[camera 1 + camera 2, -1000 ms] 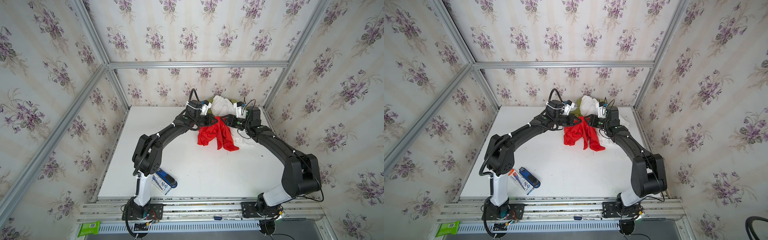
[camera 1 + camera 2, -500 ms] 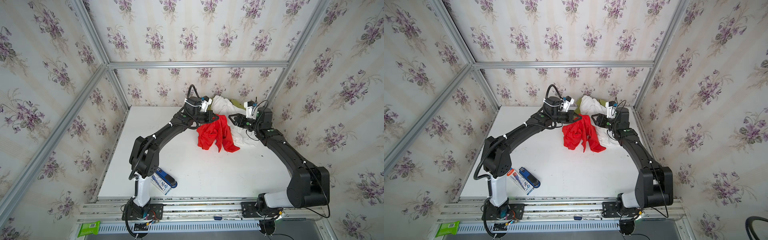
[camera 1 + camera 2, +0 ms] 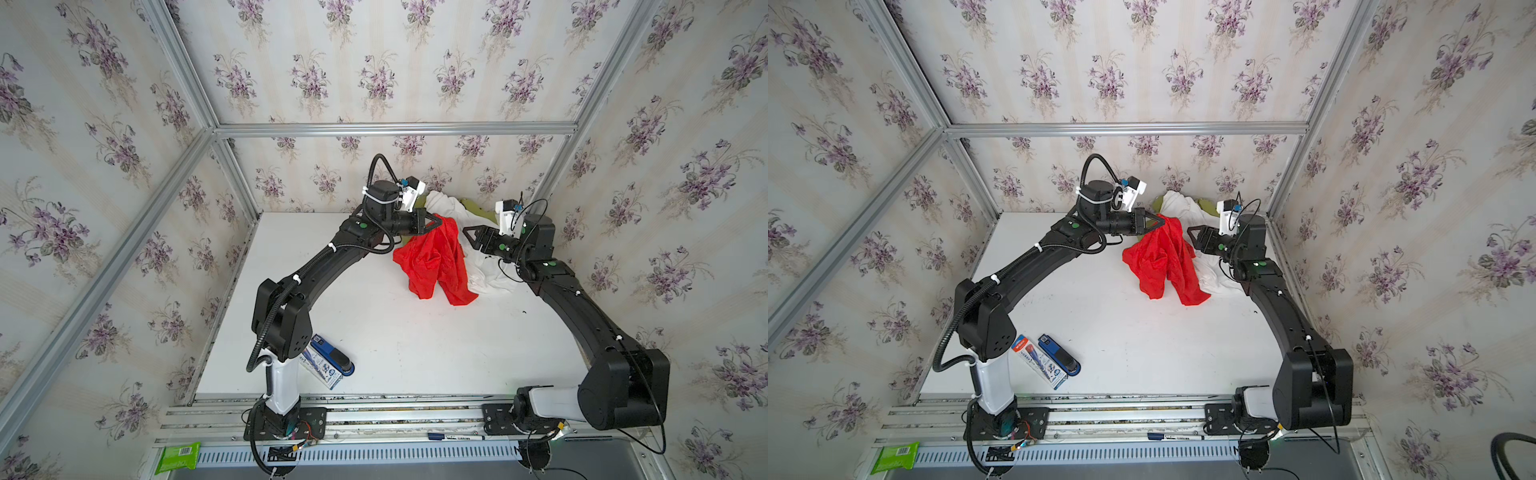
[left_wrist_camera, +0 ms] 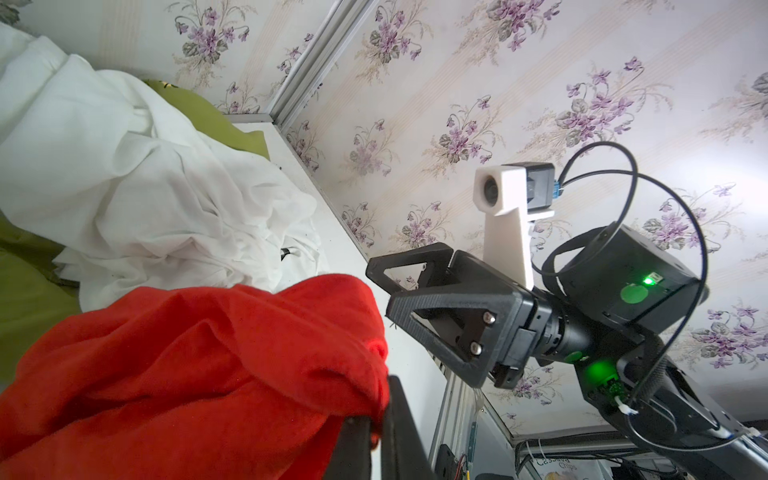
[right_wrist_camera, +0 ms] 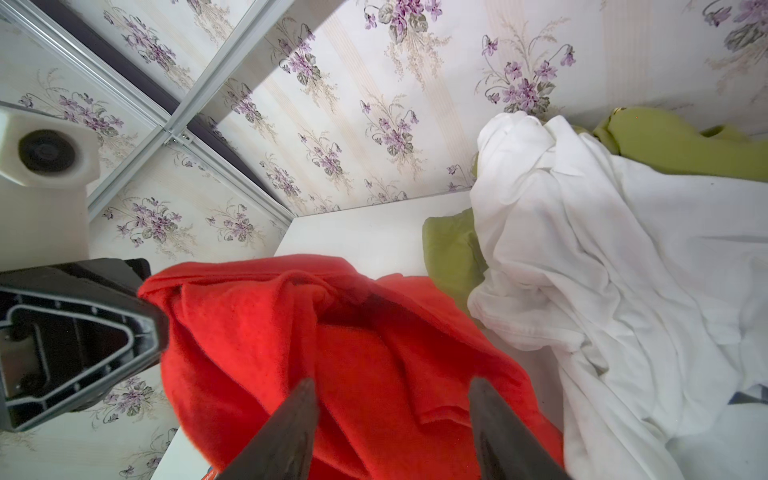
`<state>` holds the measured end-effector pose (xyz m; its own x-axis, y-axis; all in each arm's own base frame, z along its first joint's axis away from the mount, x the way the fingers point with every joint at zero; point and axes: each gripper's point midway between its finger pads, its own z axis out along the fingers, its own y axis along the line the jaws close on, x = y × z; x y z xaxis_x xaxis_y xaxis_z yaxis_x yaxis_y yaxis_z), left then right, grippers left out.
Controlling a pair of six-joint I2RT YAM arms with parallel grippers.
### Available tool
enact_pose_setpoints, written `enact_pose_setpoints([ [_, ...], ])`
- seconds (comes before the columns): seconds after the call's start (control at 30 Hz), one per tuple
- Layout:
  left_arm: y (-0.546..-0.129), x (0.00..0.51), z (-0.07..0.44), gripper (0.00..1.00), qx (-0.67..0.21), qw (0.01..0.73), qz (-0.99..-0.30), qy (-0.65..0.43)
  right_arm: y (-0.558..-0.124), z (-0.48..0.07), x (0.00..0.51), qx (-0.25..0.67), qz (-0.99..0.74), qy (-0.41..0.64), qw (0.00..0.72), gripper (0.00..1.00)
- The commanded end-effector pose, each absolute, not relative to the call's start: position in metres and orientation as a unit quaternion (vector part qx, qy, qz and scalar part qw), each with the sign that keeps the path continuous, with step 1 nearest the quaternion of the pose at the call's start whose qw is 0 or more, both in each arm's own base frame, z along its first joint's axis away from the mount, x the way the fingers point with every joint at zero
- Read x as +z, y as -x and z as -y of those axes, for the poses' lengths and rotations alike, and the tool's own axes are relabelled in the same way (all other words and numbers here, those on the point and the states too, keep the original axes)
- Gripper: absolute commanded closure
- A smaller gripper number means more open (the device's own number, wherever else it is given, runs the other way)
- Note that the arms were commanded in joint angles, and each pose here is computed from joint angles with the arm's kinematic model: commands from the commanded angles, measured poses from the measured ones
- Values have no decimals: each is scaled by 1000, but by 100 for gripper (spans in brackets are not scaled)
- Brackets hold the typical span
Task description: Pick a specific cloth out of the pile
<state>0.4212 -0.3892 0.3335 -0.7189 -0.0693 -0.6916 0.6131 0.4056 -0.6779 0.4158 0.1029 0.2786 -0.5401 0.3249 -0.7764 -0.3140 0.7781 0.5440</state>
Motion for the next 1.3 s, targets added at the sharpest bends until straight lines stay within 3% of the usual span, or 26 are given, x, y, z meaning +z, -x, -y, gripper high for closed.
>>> enact_pose_setpoints([
  [0.0,-416,363,388,100,-531,355,-745,-191,-416,-100,291,326,-802,2,501,39],
  [0.57,-392,431,370,100,-538,413,-704,-212,-402,-96,305,312,-793,13,523,38],
  [1.27,-370,476,318,100,-520,473,-682,-203,-370,-110,308,337,-792,47,507,33],
])
